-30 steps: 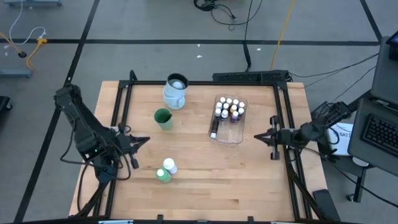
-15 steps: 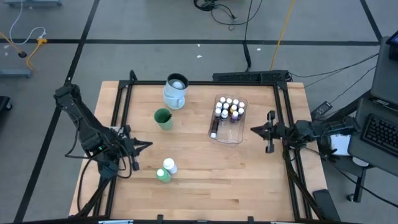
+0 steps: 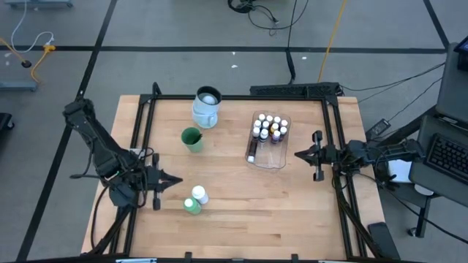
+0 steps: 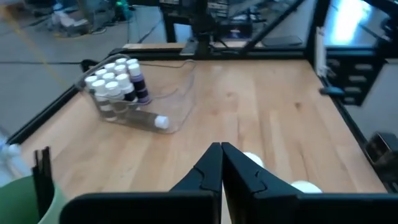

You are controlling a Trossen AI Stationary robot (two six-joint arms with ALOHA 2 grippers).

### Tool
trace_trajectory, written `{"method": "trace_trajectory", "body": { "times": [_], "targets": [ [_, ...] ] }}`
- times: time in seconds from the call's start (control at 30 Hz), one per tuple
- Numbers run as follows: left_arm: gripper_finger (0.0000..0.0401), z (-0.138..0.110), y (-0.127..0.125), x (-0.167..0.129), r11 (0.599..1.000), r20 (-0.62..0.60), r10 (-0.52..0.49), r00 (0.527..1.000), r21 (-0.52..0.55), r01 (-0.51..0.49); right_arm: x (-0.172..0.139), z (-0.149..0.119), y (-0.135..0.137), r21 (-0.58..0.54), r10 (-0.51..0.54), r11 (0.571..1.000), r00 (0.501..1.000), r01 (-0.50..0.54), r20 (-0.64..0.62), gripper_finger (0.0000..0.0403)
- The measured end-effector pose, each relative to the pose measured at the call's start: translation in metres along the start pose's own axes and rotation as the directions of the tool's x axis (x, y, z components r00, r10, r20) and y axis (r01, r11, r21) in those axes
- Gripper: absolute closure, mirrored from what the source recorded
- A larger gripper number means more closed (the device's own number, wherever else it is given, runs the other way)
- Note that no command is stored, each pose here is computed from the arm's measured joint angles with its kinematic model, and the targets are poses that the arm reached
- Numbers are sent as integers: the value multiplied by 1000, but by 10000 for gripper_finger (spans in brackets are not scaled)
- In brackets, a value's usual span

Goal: Pick & Place Paint Supplies
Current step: Put the large white paint bottle into the transparent bin

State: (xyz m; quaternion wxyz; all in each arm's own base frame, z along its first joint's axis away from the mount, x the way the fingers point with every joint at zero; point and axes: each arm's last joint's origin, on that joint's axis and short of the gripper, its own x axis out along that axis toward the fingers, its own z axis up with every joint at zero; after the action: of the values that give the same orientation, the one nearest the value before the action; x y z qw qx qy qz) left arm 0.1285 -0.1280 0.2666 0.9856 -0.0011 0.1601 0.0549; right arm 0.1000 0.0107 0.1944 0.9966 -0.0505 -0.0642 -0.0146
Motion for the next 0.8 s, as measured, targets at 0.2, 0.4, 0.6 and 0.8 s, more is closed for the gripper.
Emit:
{"method": "trace_trajectory", "body": {
  "times": [0.2, 0.4, 0.6, 0.8],
  "targets": [
    [364, 0, 4, 17, 990, -54, 7, 999, -139, -14, 0, -1, 0, 5, 0, 1000, 1000, 0, -7, 400],
    [300, 5, -15, 48, 997, -133, -63, 989, 33, 68, 0, -1, 0, 36, 2, 999, 1000, -2, -7, 402],
    [223, 38, -15, 60, 999, -289, -8, 957, -34, -2, 0, -3, 0, 32, 5, 999, 1000, -4, -27, 400],
    [151, 50, -19, 76, 990, -479, -79, 874, -137, 14, 0, -6, 1, 27, 9, 1000, 998, -7, -65, 399]
  ]
}}
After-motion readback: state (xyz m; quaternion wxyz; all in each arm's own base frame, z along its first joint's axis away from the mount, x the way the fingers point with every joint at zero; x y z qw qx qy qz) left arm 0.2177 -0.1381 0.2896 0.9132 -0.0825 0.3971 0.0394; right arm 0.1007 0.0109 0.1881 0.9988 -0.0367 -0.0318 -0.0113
